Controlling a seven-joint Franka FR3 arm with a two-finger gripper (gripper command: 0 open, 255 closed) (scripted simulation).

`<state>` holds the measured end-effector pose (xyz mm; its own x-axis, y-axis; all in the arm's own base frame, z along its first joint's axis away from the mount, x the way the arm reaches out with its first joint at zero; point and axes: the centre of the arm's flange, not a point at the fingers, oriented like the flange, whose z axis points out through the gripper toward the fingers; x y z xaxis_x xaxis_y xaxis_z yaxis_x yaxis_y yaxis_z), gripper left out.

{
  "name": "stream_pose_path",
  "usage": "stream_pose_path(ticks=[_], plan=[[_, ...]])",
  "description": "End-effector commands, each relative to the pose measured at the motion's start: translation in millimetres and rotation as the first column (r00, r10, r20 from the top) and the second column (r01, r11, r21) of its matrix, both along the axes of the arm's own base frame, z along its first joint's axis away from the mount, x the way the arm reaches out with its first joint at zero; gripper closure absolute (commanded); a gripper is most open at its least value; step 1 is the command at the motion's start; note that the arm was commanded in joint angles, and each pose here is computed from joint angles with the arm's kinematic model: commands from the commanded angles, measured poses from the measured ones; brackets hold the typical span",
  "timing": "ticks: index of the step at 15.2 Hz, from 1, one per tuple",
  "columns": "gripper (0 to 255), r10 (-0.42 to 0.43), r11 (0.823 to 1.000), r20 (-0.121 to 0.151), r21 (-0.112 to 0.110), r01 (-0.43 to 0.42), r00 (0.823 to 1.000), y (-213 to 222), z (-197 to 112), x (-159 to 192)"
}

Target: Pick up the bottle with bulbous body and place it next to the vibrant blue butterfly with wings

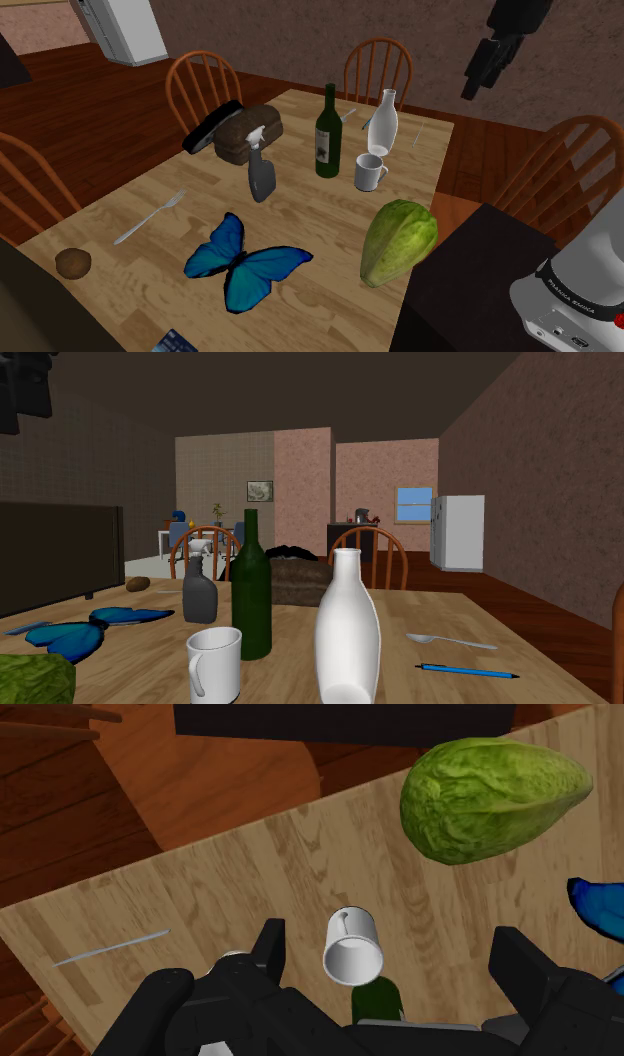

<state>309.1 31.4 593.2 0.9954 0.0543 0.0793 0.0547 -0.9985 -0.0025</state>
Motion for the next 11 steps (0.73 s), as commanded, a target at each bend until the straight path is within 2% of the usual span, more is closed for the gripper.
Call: stream_pose_path(ticks=[1,11], plan=[[0,0.000,1.000,0.000,0.000,0.000,1.000,0.0,0.0,0.0],[0,-0.004,1.000,-0.003,0.000,0.004,1.000,-61.1,-45.4,108.2]])
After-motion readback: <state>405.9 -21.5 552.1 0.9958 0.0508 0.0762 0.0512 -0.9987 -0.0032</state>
